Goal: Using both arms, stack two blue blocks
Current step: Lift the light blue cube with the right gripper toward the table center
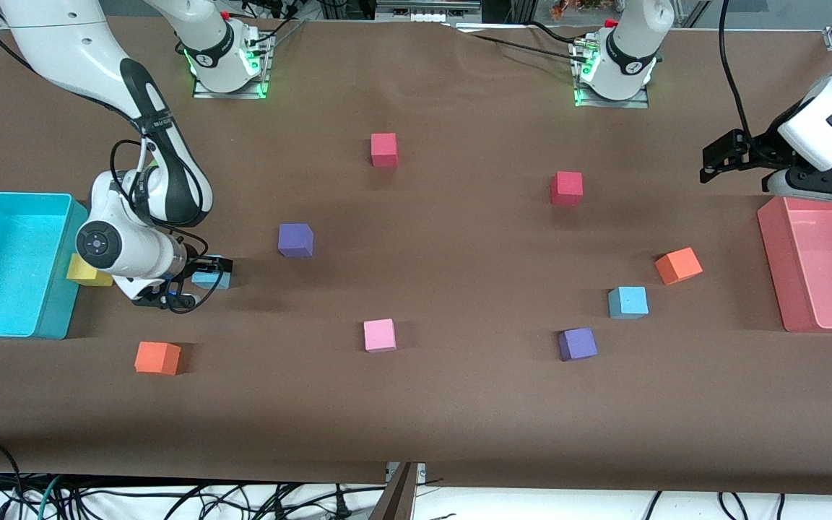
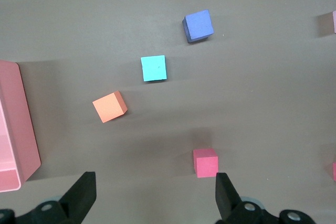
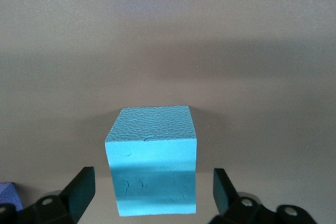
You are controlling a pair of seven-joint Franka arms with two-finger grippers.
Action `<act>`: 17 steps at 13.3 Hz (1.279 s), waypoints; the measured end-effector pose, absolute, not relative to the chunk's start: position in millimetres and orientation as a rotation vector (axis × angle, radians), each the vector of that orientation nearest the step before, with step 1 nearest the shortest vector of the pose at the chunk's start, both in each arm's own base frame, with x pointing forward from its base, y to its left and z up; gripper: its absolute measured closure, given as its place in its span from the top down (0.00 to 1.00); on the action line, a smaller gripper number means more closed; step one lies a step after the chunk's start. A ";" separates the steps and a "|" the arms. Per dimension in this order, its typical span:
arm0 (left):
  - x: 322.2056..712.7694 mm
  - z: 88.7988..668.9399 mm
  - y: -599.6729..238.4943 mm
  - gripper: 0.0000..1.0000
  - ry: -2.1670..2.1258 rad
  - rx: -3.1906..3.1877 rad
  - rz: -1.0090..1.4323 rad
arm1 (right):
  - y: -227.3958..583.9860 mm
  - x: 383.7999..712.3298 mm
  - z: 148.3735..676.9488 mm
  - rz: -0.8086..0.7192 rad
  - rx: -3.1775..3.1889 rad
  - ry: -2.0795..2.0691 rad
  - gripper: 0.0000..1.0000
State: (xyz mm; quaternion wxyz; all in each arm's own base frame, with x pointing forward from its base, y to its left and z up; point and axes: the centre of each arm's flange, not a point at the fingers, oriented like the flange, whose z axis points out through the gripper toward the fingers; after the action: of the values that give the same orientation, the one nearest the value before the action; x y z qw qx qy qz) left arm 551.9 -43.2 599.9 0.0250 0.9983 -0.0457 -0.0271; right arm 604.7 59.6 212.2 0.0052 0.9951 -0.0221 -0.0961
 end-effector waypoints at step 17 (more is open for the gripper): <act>552.1 600.2 -41.1 1.00 -0.135 3.087 -0.083 | 246.6 629.9 333.5 -0.347 3.108 0.145 0.49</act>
State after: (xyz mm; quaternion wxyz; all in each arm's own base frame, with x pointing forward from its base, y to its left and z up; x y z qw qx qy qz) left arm 552.1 -41.1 600.2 0.0250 0.9984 -0.0438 -0.0267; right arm 629.9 246.6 333.5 0.0056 0.9927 0.0464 -0.1110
